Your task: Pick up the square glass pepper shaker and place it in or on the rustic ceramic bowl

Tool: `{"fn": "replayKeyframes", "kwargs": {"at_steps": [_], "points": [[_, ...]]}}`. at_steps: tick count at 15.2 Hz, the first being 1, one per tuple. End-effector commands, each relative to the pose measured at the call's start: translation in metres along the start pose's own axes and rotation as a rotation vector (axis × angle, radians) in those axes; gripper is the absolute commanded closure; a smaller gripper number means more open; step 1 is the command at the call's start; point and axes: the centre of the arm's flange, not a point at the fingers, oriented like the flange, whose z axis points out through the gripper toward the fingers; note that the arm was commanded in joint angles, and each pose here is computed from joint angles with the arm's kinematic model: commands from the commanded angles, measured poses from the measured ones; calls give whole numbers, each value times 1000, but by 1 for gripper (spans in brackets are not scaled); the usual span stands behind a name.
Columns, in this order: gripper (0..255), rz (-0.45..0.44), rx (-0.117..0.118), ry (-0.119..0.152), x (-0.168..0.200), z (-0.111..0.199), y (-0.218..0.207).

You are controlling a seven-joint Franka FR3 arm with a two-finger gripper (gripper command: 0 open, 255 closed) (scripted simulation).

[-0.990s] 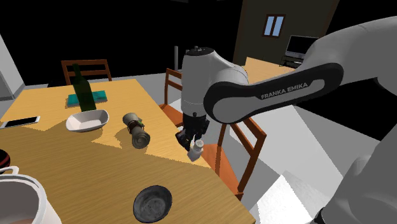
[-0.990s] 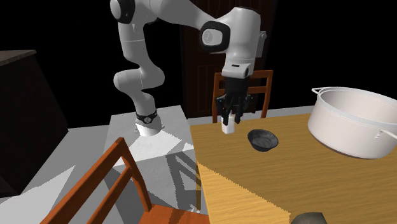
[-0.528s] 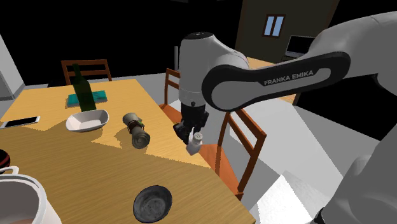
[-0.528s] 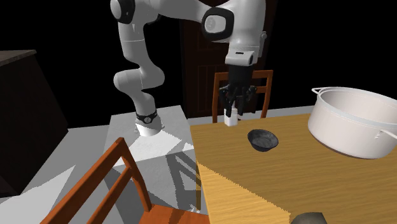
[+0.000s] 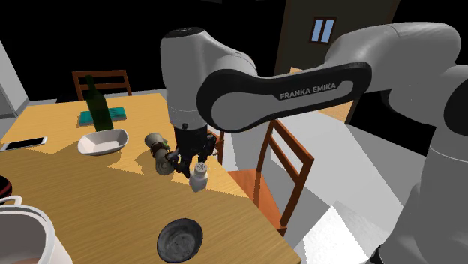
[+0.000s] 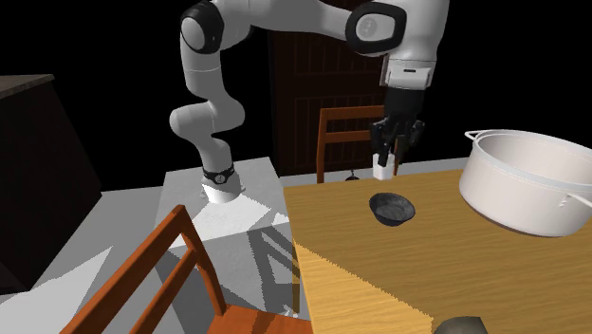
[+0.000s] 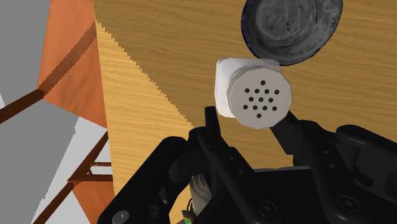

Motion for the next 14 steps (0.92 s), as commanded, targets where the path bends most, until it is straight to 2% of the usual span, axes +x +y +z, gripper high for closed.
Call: {"fn": "replayKeyframes", "kwargs": {"at_steps": [1,3,14], "points": [[255,2,0,0,7,-2,-24],[255,2,0,0,15,-7,-54],[255,2,0,0,9,51,-60]]}}
